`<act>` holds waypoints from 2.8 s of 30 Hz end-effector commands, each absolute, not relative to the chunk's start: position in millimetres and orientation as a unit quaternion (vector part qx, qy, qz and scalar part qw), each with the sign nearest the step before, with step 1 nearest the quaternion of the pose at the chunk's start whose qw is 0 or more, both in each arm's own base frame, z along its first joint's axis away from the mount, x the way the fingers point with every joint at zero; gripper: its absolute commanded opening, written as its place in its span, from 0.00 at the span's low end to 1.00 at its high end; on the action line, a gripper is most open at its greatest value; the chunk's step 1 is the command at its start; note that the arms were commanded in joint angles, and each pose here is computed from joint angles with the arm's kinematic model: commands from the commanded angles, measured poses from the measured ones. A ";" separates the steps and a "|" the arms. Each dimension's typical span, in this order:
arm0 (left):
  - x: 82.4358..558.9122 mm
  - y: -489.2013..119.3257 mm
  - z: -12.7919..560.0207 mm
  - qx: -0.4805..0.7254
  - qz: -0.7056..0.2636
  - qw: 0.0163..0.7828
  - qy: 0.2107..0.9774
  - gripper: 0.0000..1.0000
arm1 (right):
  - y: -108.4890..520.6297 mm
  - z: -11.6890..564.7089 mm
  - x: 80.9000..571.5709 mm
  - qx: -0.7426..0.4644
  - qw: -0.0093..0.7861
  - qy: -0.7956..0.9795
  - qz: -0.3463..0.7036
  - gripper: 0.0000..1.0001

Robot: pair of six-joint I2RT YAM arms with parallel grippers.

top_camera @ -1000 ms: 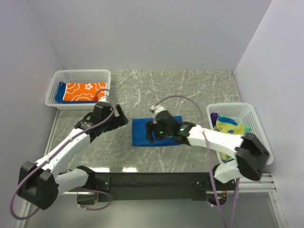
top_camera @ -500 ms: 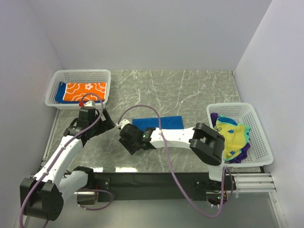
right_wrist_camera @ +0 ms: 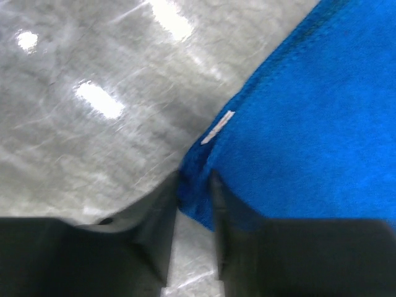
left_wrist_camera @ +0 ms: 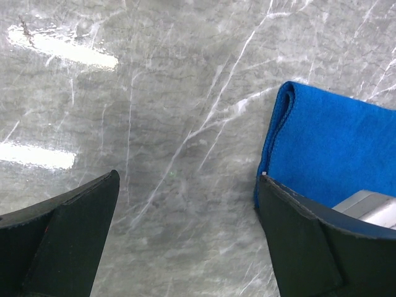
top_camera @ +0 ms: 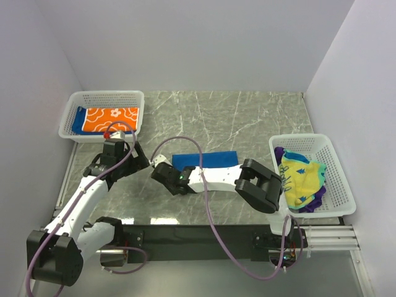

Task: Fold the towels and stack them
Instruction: Neatly place the folded towel into the bin

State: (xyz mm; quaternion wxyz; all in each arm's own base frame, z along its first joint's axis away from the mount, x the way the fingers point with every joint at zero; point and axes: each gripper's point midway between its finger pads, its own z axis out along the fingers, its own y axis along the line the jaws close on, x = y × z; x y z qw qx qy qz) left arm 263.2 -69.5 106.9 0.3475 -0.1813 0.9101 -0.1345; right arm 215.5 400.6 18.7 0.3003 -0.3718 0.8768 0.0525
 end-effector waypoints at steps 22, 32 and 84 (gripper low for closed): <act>272.2 -167.2 100.3 -0.186 -0.344 0.256 0.884 0.99 | 400.7 86.7 230.4 -0.260 0.408 0.849 0.214 0.00; 278.1 -194.4 66.3 -0.224 -0.361 0.214 0.880 0.99 | 405.1 81.9 226.4 -0.256 0.401 0.847 0.237 0.00; 399.8 -136.7 135.4 -0.123 -0.096 0.336 0.929 0.01 | 309.9 129.9 179.6 -0.236 0.405 0.845 0.257 0.97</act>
